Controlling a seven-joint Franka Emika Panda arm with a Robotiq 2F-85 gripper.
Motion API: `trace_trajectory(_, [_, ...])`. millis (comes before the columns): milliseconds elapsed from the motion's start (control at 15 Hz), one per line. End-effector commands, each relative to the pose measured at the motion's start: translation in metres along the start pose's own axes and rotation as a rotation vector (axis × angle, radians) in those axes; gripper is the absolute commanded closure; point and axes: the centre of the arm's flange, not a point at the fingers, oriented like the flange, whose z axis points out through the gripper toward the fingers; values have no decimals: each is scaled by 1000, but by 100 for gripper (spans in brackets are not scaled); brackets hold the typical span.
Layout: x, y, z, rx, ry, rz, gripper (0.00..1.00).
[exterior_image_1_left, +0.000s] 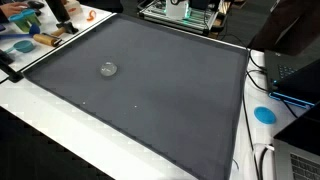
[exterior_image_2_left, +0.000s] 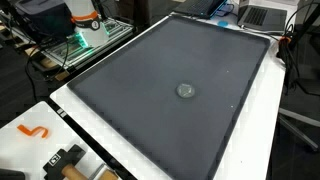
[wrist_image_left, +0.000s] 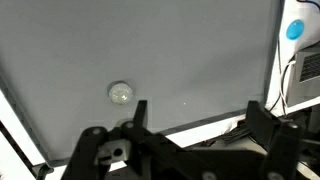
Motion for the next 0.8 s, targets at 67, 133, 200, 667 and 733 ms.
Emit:
trace_trajectory(67, [0,0,0,0,0,0,0])
trace_trajectory(133, [0,0,0,0,0,0,0])
trace_trajectory(200, [14,3,4,16,-19,-6,0])
trace_trajectory(667, [129,30,42,-15,-75,-102,0])
trace_trajectory(733, [143,34,51,-18,-81,-104,0])
